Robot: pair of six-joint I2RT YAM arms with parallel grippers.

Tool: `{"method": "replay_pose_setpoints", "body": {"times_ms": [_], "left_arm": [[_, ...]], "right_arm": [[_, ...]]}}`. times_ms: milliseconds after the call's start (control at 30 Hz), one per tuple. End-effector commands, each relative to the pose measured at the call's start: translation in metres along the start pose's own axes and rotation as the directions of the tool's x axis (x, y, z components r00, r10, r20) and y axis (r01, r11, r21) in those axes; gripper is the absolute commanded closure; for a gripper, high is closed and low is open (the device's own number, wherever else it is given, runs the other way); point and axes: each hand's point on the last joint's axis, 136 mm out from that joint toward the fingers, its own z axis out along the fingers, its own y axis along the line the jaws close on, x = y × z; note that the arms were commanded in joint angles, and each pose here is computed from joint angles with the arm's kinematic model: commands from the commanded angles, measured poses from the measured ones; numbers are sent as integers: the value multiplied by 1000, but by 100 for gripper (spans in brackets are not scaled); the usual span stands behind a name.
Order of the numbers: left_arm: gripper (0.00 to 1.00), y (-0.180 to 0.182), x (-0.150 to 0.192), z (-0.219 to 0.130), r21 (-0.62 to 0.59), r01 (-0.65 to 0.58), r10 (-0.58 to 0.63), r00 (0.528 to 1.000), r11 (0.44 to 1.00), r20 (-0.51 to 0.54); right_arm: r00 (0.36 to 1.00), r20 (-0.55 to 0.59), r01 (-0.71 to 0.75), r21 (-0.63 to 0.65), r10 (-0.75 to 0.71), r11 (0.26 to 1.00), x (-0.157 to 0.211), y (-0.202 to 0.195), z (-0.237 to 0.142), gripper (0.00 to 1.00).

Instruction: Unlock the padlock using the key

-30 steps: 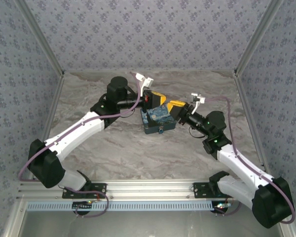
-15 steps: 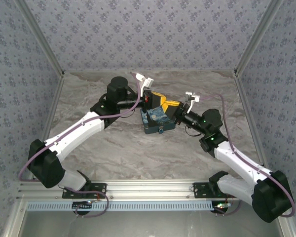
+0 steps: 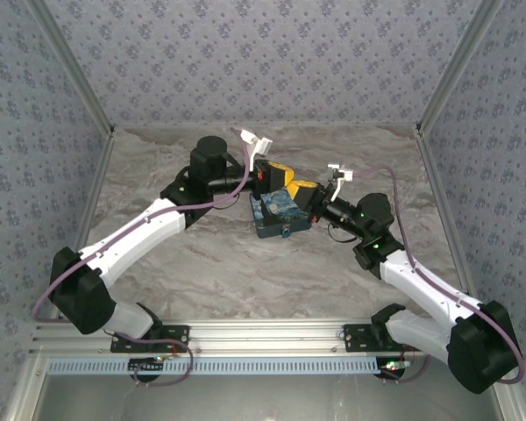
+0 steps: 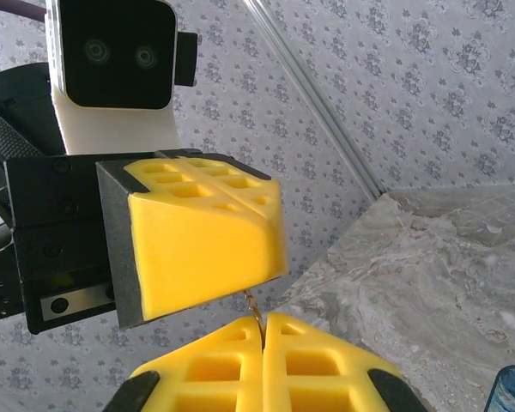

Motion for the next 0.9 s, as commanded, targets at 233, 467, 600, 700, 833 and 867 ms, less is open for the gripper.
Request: {"method": "replay_pose_setpoints", "body": {"times_ms": [233, 467, 600, 700, 833, 867], "left_arm": [[42, 11, -22, -23, -123, -15, 24, 997, 992, 68], [14, 105, 29, -62, -453, 228, -214, 973, 862, 83], [12, 142, 88, -70, -571, 311, -359, 933, 760, 30], [12, 156, 126, -64, -591, 375, -464, 886, 714, 3], [12, 166, 158, -51, -580, 439, -552, 833, 686, -23], [12, 167, 163, -47, -575, 448, -565, 825, 685, -30]], "right_arm": [[1000, -10, 9, 117, -8, 993, 2, -9, -17, 100], [997, -72, 48, 303, -28, 952, 18, -37, -42, 100], [995, -102, 59, 382, -21, 922, 27, -51, -53, 100], [994, -107, 54, 401, -12, 915, 31, -55, -55, 100], [994, -106, 45, 413, -1, 910, 34, -59, -56, 100], [995, -104, 44, 415, -1, 909, 34, -59, -57, 100]]}}
